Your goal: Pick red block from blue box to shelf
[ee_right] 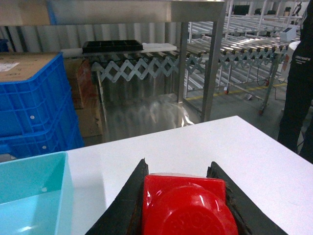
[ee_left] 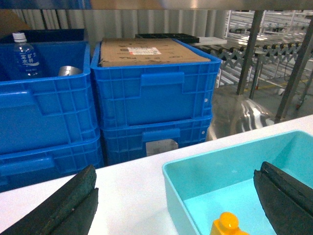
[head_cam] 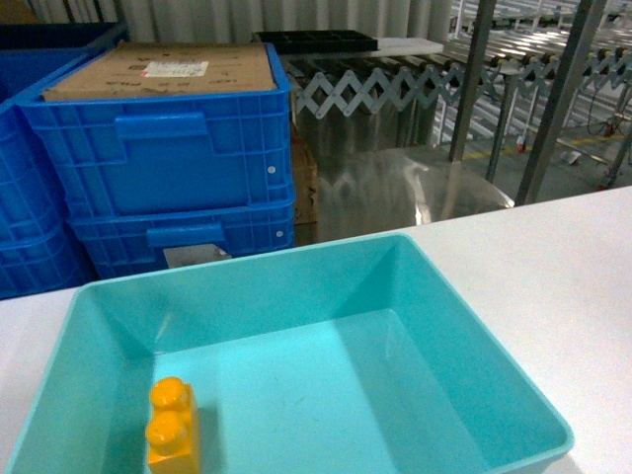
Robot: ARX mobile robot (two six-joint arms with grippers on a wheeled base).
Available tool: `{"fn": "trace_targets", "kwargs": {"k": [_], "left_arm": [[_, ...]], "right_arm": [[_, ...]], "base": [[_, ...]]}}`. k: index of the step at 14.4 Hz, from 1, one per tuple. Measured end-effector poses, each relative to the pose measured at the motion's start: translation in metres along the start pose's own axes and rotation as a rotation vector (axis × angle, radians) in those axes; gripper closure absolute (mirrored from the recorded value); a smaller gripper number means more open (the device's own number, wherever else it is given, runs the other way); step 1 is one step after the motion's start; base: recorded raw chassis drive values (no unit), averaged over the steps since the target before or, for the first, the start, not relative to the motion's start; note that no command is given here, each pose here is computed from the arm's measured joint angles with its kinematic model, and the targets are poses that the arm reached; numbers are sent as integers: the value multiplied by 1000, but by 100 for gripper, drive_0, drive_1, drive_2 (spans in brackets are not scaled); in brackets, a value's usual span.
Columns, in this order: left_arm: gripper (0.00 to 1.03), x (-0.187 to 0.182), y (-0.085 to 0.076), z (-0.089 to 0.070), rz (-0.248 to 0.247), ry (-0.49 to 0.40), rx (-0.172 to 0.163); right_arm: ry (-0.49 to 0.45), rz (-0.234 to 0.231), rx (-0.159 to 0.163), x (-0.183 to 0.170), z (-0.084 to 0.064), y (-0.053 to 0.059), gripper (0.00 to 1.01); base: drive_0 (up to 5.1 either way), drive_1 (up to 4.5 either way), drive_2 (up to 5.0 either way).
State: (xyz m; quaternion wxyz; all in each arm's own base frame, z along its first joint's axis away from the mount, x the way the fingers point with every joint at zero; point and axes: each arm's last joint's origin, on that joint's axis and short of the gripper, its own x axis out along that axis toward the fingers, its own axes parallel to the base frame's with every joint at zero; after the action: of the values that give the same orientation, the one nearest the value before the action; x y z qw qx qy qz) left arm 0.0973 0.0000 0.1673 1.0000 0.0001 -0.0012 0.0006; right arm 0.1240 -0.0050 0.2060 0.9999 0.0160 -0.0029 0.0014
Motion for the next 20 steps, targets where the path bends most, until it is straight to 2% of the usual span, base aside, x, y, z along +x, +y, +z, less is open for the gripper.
{"fn": "trace_targets", "kwargs": {"k": [7, 15, 20], "left_arm": [[5, 0, 0, 0, 2, 2, 0], [5, 0, 0, 0, -1, 0, 0], [5, 0, 0, 0, -1, 0, 0]], "right_arm": [[0, 0, 0, 0, 0, 0, 73], [-2, -1, 0, 0, 0, 0, 73], [-2, -1, 0, 0, 0, 0, 73]], "base": [[-191, -191, -191], [70, -575, -73], [-156, -156, -156]]}}
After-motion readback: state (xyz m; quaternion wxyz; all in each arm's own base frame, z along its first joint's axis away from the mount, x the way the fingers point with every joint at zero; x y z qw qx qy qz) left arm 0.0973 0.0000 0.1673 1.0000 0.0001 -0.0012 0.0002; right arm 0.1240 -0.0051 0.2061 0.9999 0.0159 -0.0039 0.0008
